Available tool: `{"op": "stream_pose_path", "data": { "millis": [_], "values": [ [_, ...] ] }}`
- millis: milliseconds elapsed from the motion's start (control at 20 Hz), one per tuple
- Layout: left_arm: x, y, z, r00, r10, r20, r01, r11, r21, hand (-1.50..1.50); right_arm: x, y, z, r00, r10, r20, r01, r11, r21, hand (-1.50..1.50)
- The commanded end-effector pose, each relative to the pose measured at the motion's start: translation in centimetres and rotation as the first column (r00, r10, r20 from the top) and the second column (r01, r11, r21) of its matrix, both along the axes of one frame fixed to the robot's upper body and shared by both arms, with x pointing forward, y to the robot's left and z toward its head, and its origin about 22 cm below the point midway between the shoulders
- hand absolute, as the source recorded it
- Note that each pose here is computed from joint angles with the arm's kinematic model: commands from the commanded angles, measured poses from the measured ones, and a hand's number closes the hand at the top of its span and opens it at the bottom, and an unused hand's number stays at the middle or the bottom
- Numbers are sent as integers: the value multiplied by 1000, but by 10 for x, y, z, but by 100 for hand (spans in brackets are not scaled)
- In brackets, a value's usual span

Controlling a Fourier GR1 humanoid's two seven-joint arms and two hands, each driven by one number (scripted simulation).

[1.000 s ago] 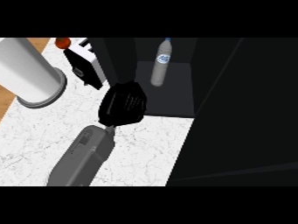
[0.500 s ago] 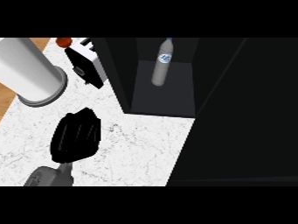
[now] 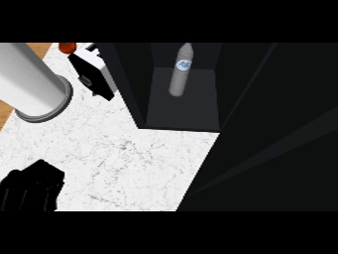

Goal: Pick up the bottled water, place it into the cabinet and close the cabinet

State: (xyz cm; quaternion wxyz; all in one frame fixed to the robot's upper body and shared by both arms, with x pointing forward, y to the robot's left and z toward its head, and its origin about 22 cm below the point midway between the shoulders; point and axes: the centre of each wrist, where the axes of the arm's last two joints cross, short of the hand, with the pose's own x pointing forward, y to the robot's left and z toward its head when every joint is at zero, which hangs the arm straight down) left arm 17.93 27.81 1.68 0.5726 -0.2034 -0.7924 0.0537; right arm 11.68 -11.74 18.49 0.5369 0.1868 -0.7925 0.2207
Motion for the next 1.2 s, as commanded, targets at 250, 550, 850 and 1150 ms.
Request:
{"op": "stream_pose_path", "data": {
  "millis": [250,550,850,1150],
  "values": [
    [-44,44,23,998,60,8,-60,998,-12,150,43,63,43,1000,-3,-26,5,997,83,150],
    [-60,69,43,998,58,22,-58,998,2,150,115,69,62,998,-46,-50,49,997,65,150],
    [-76,83,28,996,80,27,-80,997,-2,150,159,76,49,995,-71,-64,74,996,40,150],
    [-71,96,44,997,76,13,-76,997,-3,150,213,70,18,989,-87,-117,86,996,-8,150]
  ]
}}
